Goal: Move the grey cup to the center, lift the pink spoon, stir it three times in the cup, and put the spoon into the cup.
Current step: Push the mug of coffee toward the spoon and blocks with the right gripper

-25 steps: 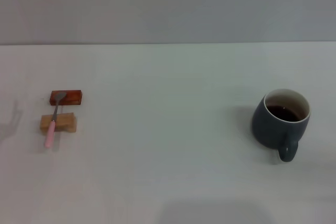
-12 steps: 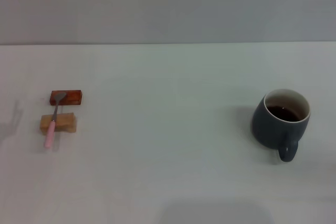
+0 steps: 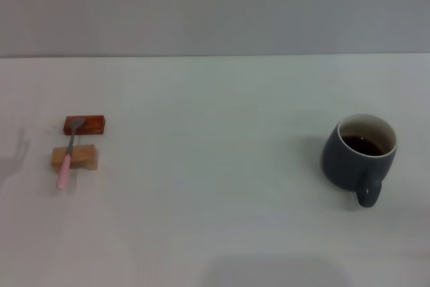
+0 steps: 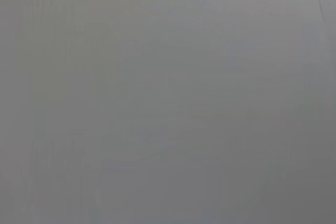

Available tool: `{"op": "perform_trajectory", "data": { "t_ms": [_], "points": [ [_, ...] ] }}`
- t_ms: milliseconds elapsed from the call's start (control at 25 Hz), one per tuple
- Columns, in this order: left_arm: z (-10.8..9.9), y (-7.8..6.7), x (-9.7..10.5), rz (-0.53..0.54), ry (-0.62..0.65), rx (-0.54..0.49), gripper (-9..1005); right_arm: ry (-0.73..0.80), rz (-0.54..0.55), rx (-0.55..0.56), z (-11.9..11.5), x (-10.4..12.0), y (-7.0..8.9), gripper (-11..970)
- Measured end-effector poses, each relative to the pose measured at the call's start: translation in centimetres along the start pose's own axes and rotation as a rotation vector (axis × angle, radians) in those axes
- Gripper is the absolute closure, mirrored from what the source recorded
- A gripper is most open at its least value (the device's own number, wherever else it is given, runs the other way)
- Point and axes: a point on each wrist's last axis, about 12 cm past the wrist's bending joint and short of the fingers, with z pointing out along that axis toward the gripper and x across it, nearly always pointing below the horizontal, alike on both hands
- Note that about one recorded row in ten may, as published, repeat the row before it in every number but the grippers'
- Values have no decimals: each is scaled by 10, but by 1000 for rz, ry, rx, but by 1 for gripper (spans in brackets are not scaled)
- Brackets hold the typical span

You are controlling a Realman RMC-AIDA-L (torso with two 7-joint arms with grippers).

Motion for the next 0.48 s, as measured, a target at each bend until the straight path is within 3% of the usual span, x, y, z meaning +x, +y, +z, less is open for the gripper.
{"op": "perform_trajectory", "data": {
  "t_ms": [480],
  "points": [
    [-1,1,1,1,3,-2,164,0,2,0,0,0,0,960]
  ]
}}
